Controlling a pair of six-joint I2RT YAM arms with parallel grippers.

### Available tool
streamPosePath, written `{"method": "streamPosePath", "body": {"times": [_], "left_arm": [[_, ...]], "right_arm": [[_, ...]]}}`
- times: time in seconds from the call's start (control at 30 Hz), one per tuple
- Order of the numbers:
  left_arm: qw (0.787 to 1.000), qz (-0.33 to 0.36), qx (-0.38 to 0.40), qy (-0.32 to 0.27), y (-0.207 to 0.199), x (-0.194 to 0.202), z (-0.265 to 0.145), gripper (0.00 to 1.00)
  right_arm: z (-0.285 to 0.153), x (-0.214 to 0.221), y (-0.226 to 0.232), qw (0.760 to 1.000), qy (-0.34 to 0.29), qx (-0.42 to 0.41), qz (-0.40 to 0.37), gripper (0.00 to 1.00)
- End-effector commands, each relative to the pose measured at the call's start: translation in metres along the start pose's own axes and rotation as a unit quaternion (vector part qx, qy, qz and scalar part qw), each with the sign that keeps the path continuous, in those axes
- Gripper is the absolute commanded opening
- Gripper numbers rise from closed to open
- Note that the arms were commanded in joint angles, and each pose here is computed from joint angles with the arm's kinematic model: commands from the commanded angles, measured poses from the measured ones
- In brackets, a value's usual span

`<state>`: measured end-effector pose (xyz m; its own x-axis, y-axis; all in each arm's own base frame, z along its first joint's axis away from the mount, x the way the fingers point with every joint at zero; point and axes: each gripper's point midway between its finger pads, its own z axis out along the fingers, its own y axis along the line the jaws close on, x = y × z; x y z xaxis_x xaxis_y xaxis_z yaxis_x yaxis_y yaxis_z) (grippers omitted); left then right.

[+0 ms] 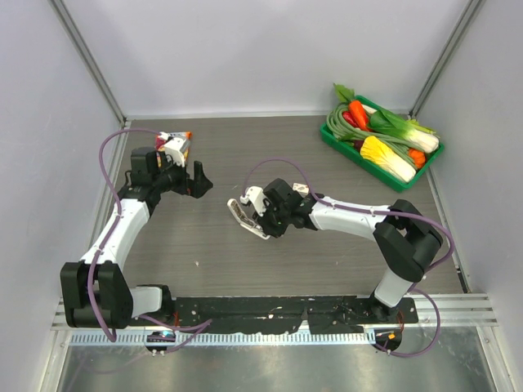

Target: Load the staples into the stapler

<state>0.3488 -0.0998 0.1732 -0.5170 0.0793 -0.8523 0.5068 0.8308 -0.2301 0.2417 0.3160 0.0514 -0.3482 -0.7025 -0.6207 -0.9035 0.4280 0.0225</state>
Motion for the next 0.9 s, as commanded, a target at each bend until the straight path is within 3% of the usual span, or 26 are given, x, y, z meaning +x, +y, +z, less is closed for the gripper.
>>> {"method": "streamPosePath", "body": {"times": [0.0, 0.87], "left_arm": [[1.0, 0.01, 0.006, -0.024, -0.002, -0.012, -0.002, 1.0], [1.0, 0.007, 0.006, -0.022, -0.001, -0.01, -0.001, 1.0]], "right_arm": [[-0.018, -0.029, 0.001, 0.999, -0.038, 0.004, -0.013, 0.15], [-0.017, -0.014, 0.0, 1.0, -0.021, 0.009, -0.014, 0.15]]}}
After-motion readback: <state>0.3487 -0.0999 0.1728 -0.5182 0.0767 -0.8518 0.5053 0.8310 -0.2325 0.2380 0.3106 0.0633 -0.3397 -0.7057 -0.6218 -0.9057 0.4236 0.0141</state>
